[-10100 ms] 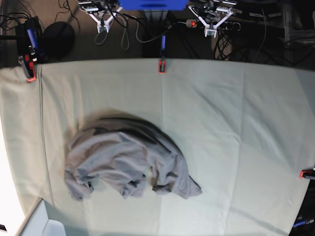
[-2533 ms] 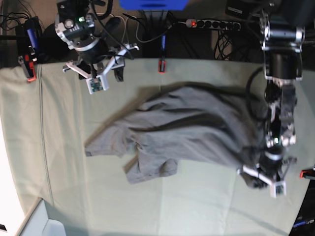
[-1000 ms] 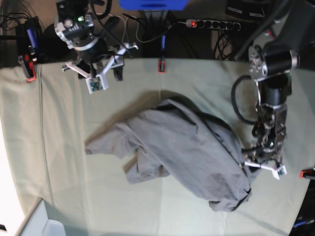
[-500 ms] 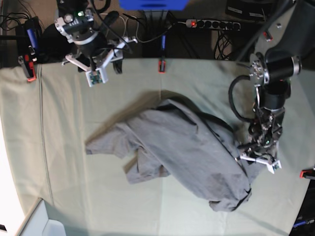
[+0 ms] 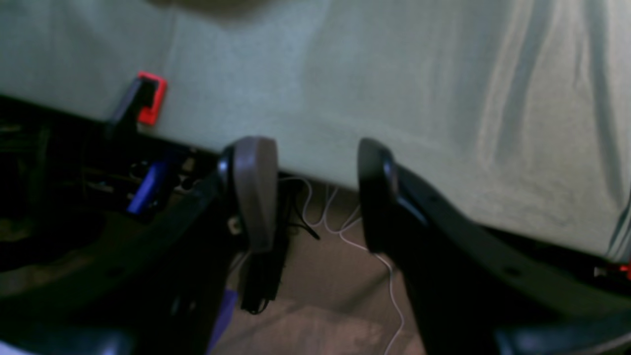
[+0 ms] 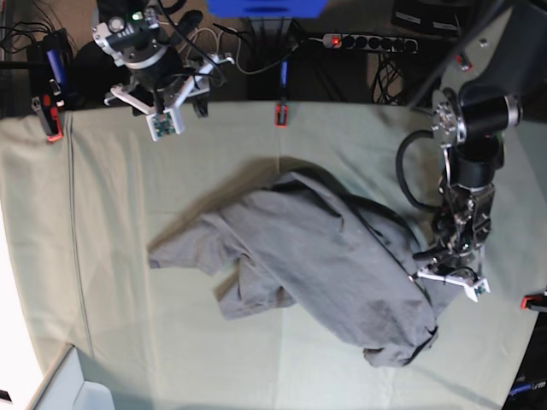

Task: Layout the t-shirt on the table in an organized manner, then fold the t-shirt properly
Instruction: 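Grasp another shirt edge with the left gripper and pull it outward, then grasp the shirt hem with the right gripper and pull it outward, then grasp a shirt corner with the right gripper and lift it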

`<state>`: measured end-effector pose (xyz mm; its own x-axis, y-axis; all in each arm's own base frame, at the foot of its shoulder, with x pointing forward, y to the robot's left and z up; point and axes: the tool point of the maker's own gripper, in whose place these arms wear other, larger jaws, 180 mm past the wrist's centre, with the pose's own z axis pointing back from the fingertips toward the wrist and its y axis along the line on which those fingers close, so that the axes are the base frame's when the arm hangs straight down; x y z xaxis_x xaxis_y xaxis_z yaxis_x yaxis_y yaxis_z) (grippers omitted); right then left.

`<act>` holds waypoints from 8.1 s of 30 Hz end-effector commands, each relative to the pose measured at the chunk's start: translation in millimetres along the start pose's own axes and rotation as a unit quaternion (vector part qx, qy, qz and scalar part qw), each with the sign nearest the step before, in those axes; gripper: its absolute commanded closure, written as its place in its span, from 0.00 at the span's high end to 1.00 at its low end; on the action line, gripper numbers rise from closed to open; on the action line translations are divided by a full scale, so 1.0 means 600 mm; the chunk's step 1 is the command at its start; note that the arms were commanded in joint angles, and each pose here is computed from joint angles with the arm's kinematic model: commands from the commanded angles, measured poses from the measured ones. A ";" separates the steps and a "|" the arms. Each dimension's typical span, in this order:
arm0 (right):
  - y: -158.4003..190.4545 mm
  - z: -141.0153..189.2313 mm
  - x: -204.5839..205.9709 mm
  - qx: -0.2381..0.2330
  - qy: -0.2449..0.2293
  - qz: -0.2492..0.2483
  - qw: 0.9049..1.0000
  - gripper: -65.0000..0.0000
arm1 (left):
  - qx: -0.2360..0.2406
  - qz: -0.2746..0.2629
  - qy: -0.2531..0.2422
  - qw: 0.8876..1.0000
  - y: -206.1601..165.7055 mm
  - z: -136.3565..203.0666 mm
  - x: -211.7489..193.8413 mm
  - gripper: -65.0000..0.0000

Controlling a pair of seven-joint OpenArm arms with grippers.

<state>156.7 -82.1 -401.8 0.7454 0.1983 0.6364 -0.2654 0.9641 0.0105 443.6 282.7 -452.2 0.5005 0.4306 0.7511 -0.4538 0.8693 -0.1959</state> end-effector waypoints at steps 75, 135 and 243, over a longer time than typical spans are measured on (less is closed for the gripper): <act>-0.120 -0.300 0.226 0.054 -0.019 0.052 0.997 0.00 | 0.139 0.113 -0.130 0.975 0.416 0.299 0.002 0.00; -0.065 -0.171 0.622 0.081 -0.339 0.066 0.935 0.63 | 0.051 0.140 -0.168 0.974 0.275 0.288 0.062 0.00; 0.148 -0.173 0.075 0.272 -0.028 -0.075 0.959 0.57 | 0.019 0.103 -0.236 0.966 0.238 0.349 0.178 0.00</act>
<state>223.7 24.5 -462.3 0.7906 0.0594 0.6095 -0.4309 0.7612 0.4847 273.0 397.8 -285.6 0.0477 0.4626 0.8853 -0.5562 0.7485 -0.3611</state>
